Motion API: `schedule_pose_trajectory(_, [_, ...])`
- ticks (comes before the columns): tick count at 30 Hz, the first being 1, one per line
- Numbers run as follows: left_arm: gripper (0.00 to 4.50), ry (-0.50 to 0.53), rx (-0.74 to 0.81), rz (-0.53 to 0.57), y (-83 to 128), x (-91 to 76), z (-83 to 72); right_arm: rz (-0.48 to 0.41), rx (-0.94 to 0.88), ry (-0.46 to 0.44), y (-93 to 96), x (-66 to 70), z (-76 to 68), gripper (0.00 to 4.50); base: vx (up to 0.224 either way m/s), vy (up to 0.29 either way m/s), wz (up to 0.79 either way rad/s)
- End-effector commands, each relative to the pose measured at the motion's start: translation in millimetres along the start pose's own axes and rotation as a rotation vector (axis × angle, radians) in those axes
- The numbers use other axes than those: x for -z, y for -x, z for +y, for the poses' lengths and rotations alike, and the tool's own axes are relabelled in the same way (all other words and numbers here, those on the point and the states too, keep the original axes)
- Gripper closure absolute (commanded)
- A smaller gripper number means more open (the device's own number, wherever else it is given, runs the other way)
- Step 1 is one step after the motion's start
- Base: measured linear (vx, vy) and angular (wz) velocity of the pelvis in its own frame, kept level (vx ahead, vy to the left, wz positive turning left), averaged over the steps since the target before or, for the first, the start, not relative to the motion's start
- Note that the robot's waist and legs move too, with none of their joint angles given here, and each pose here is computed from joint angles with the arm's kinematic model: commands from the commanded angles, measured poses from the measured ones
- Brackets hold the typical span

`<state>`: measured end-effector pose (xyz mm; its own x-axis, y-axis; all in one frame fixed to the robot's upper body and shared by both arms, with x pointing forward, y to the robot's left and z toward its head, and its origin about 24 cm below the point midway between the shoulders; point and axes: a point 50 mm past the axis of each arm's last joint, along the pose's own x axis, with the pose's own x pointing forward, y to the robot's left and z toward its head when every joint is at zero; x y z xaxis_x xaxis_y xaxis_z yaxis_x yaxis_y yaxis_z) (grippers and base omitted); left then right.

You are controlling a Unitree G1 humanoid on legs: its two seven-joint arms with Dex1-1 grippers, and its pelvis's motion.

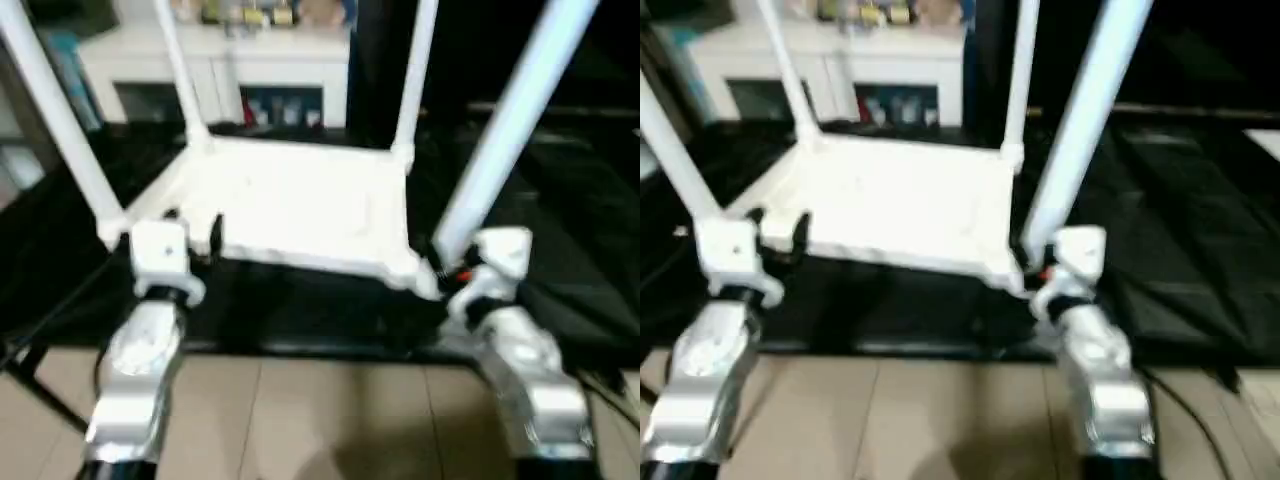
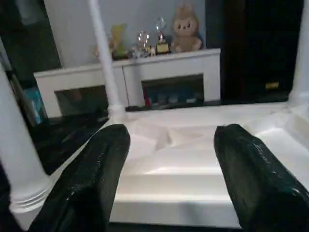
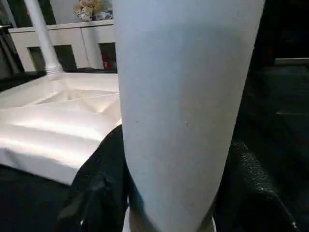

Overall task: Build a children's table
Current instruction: Pick table leg

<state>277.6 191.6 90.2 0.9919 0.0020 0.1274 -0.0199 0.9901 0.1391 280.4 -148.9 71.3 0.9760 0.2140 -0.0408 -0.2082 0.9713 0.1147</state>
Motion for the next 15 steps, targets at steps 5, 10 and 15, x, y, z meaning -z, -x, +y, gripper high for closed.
schedule_pose_trajectory(5, [1.22, -0.015, 0.021, -0.016, -4.4, -3.4, -9.1, -0.036, 0.017, 0.012, -0.2, -10.1, -6.6, 2.59, -0.066, 0.126, 0.06])
schedule_pose_trajectory(10, [1.22, 0.012, 0.001, -0.002, -4.9, -1.5, -9.0, -0.032, 0.013, 0.026, -2.0, -13.1, -7.8, 2.59, -0.015, -0.03, 0.05])
schedule_pose_trajectory(15, [1.22, 0.065, 0.044, 0.001, -4.9, -1.0, -14.0, -0.03, -0.008, 0.042, -4.1, -16.1, -8.2, 2.59, 0.019, -0.061, -0.04])
